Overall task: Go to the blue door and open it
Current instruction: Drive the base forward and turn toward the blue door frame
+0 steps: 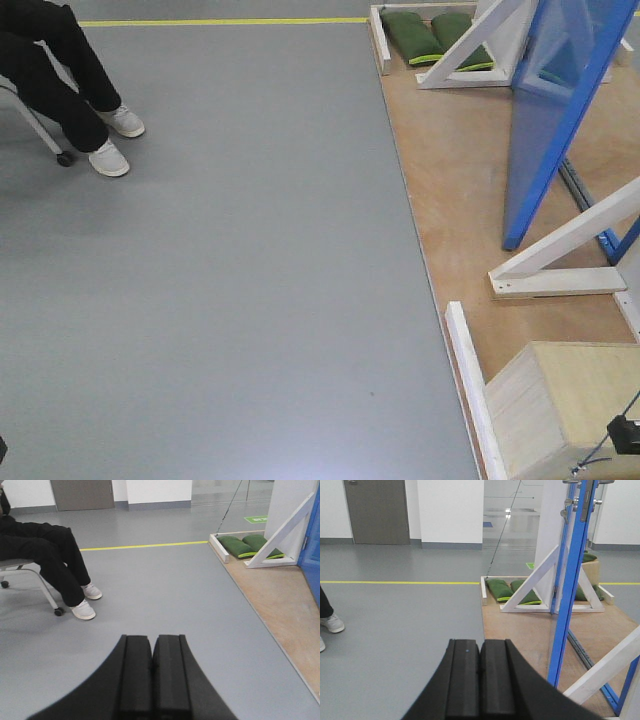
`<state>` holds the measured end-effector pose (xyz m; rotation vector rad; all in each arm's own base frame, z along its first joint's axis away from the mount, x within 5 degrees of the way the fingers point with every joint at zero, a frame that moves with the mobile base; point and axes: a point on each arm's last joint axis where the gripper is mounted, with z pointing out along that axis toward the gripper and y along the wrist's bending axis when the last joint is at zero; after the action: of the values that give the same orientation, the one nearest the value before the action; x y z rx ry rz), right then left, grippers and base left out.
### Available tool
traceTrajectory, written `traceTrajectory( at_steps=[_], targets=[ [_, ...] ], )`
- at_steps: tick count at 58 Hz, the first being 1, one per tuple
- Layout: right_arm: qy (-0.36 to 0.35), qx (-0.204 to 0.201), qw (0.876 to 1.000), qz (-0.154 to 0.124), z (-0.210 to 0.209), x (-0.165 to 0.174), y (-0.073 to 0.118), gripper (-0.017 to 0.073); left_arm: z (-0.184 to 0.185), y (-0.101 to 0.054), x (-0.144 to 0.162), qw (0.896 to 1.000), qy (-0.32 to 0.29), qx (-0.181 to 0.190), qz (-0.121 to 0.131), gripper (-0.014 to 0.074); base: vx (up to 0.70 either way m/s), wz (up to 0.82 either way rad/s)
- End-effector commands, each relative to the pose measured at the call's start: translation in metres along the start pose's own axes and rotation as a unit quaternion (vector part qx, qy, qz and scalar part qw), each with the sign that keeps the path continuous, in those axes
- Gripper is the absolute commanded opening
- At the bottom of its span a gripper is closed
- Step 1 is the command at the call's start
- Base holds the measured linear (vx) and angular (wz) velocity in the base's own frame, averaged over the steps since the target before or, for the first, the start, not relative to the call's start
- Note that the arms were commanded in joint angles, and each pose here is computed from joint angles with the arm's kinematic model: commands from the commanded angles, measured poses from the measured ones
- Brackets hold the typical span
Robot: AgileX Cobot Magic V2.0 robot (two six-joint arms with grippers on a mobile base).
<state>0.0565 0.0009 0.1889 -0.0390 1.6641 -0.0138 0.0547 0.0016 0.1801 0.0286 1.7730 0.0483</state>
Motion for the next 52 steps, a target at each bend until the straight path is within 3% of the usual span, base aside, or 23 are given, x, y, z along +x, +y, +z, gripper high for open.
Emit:
traceTrajectory(
  at_steps=[1, 52],
  targets=[
    [-0.043, 0.004, 0.999, -0.005, -0.0012, -0.0067, -0.0006, 0.0012, -0.0040, -0.0001, -0.0166, 0.998, -0.061, 0.004, -0.004, 0.0073, 0.34, -0.13],
    [-0.042, 0.004, 0.999, -0.005, -0.0012, -0.0065, -0.0006, 0.0012, -0.0040, -0.0001, -0.0166, 0.998, -0.061, 0.004, -0.004, 0.0073, 0.40, -0.05]
  ],
)
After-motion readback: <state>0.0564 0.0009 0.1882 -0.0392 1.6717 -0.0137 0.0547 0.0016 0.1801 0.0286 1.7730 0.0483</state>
